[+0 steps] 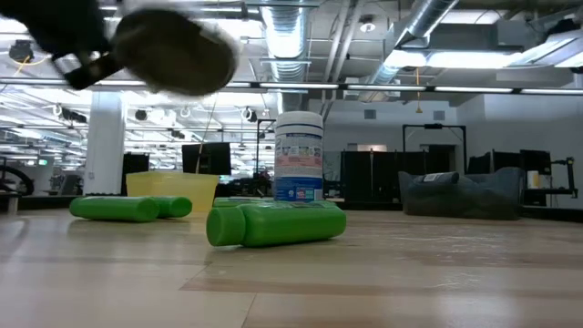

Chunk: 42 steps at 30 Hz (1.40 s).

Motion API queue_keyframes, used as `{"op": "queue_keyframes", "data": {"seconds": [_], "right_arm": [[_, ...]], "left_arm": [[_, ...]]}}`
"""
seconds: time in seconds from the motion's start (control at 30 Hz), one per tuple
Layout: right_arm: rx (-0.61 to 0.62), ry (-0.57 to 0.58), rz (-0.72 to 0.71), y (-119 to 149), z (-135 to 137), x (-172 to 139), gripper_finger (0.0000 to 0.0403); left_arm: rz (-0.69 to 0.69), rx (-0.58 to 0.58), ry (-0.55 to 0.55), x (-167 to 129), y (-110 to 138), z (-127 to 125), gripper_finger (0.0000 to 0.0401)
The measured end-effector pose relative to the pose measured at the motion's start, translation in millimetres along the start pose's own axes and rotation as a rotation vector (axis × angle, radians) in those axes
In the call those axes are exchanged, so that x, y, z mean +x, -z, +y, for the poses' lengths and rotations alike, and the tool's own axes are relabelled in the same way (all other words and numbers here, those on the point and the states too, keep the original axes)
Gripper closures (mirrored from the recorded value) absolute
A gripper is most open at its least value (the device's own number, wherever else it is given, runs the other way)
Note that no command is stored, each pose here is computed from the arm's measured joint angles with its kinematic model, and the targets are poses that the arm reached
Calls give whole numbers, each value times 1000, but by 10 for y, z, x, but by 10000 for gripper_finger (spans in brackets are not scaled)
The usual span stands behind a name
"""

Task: Pick & Place Travel size toiletries
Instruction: Put the black hairbrush into the blue bin

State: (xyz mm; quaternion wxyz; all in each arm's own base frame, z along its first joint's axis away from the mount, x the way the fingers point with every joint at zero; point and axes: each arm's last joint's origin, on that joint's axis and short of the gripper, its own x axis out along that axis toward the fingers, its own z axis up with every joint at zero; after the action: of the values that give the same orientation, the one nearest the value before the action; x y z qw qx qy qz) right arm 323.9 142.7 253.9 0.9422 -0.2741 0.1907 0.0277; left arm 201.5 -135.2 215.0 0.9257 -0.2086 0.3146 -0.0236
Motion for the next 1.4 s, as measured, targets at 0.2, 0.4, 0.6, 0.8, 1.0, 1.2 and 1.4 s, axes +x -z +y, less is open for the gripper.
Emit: {"op": "queue_keyframes", "data": {"seconds": [0.2,0.4,0.6,0.8,1.0,1.2,1.4], "right_arm": [[-84,3,27,55,59,185,132],[-75,17,34,59,8,222,132],[-74,20,41,72,-11,232,145],[-66,28,46,86,-46,248,192],[-64,-5,32,87,-48,253,274],[-62,-54,11,85,-41,257,371],[-35,-44,16,80,-30,249,399]], "left_arm": [[-29,25,139,36,-167,3,401],[-33,10,154,51,-217,40,401],[-51,14,163,54,-245,42,401],[-60,31,168,53,-251,38,400],[-66,30,173,51,-256,32,400],[-75,24,168,57,-277,49,400],[-83,43,159,66,-298,79,399]]}}
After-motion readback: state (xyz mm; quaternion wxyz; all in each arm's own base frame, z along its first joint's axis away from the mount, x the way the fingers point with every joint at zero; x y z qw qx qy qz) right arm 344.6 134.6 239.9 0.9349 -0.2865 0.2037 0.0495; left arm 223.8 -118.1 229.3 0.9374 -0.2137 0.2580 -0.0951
